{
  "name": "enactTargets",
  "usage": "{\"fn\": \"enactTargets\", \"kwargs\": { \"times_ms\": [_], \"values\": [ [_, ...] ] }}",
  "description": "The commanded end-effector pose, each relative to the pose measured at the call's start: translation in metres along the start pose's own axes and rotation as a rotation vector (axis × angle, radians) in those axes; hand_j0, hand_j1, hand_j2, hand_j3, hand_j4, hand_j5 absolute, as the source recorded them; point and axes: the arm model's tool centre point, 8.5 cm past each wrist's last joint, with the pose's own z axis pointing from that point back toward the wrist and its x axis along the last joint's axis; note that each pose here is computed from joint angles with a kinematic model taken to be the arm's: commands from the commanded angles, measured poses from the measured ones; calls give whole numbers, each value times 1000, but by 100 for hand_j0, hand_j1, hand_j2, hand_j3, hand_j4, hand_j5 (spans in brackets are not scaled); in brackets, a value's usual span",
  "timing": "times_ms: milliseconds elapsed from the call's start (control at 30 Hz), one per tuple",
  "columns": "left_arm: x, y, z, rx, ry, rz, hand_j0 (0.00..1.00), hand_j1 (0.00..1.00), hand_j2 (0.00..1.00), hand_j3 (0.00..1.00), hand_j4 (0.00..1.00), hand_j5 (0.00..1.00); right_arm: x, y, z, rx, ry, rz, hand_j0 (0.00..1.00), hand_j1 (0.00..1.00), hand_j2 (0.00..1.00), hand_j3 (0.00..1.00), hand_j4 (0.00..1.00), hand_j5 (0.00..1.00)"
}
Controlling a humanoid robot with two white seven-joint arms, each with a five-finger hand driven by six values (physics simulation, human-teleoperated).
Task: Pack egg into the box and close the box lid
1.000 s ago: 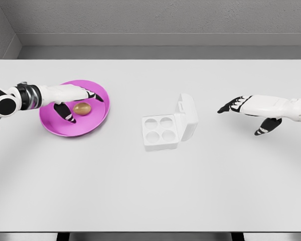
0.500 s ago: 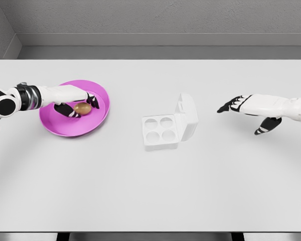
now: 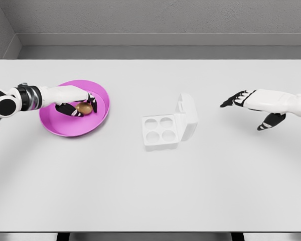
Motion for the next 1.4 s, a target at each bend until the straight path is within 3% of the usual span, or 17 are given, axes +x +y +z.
{"fn": "enactTargets", "kwargs": {
  "times_ms": [0, 267, 567, 833, 1067, 1267, 1367],
  "values": [
    [1, -1, -1, 0, -6, 8, 46, 46, 46, 46, 46, 46, -1, -1, 2, -4, 3, -5, 100, 100, 100, 100, 100, 100],
    [2, -3, 1, 7, -28, 45, 40, 40, 40, 40, 40, 40, -3, -2, 5, -7, 11, -3, 100, 100, 100, 100, 100, 100],
    [28, 21, 11, 77, -136, 42, 40, 40, 40, 40, 40, 40, -1, 1, 3, 2, 7, -4, 100, 100, 100, 100, 100, 100],
    [63, 38, 9, 116, -223, -22, 40, 40, 40, 40, 40, 40, -2, 2, 5, 8, 12, -3, 100, 100, 100, 100, 100, 100],
    [94, 41, -12, 124, -304, -28, 40, 40, 40, 40, 40, 40, -5, 4, 10, 20, 25, 0, 100, 100, 100, 100, 100, 100],
    [139, 50, -25, 155, -421, -55, 40, 40, 40, 40, 40, 40, -5, 6, 11, 26, 25, 1, 100, 100, 100, 100, 100, 100],
    [148, 52, -27, 163, -458, -36, 39, 39, 39, 39, 39, 39, -2, 8, 9, 36, 17, 2, 100, 100, 100, 100, 100, 100]
  ]
}}
